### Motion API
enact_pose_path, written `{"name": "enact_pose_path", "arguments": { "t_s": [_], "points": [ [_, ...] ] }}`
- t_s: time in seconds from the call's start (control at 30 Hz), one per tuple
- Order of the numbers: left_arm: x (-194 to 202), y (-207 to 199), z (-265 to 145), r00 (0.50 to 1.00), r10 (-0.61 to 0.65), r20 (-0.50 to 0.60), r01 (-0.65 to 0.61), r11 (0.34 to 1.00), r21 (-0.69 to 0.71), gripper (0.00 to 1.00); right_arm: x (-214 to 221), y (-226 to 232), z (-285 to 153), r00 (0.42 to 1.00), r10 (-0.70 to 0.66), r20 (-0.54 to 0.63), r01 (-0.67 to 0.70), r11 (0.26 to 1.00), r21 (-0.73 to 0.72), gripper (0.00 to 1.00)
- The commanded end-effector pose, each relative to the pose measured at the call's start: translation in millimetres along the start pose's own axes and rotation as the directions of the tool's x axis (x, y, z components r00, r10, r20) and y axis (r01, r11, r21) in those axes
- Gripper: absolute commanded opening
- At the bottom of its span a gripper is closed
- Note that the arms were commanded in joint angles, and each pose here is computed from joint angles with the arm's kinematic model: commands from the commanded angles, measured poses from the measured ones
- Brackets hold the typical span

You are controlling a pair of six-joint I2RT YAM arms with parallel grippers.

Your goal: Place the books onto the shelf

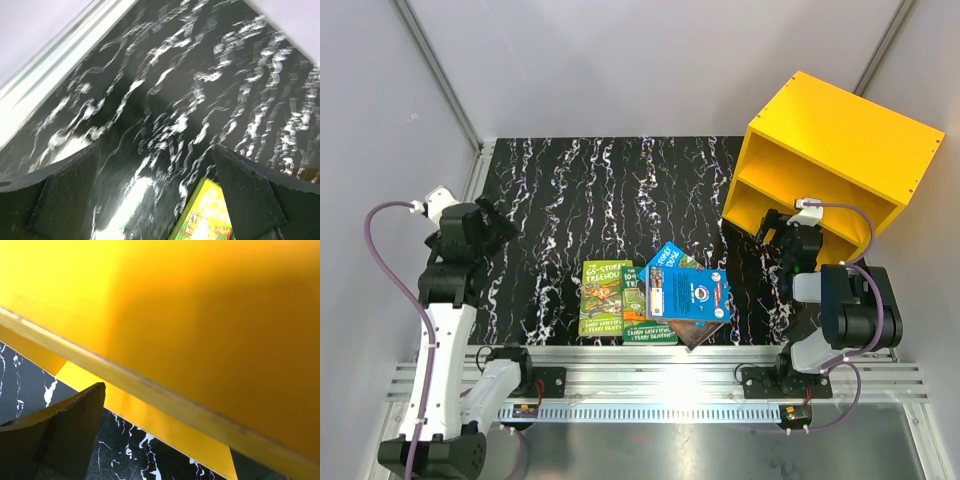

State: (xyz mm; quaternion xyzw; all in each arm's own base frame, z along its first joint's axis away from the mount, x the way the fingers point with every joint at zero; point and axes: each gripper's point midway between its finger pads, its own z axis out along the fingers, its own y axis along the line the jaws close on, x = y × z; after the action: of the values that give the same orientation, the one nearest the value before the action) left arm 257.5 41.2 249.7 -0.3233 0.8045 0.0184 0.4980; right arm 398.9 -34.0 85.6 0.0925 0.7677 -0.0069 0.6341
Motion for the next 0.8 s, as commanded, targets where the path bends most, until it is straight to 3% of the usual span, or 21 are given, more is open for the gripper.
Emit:
{"name": "enact_pose_path", "arguments": {
  "t_s": [0.0,0.17,0.3,0.4,0.53,0.77],
  "points": [
    [13,27,-14,0.996,-0.054,-0.069,0.043,0.988,-0.147,0.99,-15,3,5,0.999,-0.010,0.045,0.010,1.000,-0.018,1.00],
    [34,12,-20,0.987,0.087,-0.136,-0.083,0.996,0.032,0.99,-14,3,5,0.999,-0.008,0.044,0.009,1.000,-0.018,1.00],
    [21,9,-40,0.999,0.039,-0.006,-0.038,0.992,0.124,0.99,-15,3,4,0.999,-0.010,0.047,0.010,1.000,-0.018,1.00],
    [29,2,-52,0.997,0.077,0.016,-0.079,0.971,0.227,0.99,-15,3,5,0.999,-0.008,0.047,0.009,1.000,-0.018,1.00],
    [44,25,-60,0.999,0.000,-0.032,0.004,0.992,0.127,0.99,-15,3,4,0.999,-0.008,0.047,0.009,1.000,-0.018,1.00],
    [78,4,-66,0.980,0.090,-0.177,-0.038,0.960,0.278,0.99,-15,3,5,0.999,-0.008,0.047,0.009,1.000,-0.018,1.00]
  ]
}}
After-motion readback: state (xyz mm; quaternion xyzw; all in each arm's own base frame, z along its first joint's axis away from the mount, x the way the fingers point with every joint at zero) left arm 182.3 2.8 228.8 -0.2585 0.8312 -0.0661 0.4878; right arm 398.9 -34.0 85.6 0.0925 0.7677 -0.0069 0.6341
